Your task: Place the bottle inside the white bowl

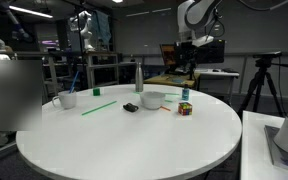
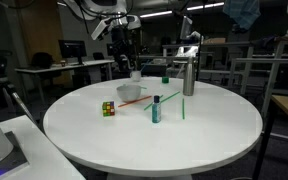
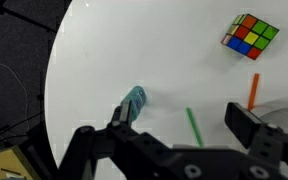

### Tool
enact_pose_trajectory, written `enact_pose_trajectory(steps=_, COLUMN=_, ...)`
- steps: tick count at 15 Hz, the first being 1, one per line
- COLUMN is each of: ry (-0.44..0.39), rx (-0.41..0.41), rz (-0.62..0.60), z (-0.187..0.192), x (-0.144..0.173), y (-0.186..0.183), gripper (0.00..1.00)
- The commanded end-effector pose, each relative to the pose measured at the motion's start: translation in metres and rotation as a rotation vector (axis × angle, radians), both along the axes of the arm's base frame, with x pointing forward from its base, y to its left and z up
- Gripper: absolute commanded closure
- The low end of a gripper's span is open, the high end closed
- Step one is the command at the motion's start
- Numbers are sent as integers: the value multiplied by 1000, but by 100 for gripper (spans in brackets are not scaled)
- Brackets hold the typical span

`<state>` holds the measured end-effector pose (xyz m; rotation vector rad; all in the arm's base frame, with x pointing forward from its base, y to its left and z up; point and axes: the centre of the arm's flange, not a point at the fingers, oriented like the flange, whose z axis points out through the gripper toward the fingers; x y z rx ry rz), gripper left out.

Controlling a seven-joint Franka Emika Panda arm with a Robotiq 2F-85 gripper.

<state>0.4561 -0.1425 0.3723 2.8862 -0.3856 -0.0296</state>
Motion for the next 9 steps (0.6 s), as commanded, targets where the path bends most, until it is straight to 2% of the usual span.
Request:
enact_pose_trajectory(steps=1, ry=0, rx=0, rz=0, z=0, x=0, y=0, gripper=0)
enact_pose_trajectory(steps=4, ry=-12, rx=-29, rz=9, z=-6, x=6, y=-4, gripper=0)
enact_pose_trajectory(steps=9, ry=9, rx=-30, rz=149, z=-20, x=27, y=-14, gripper=0)
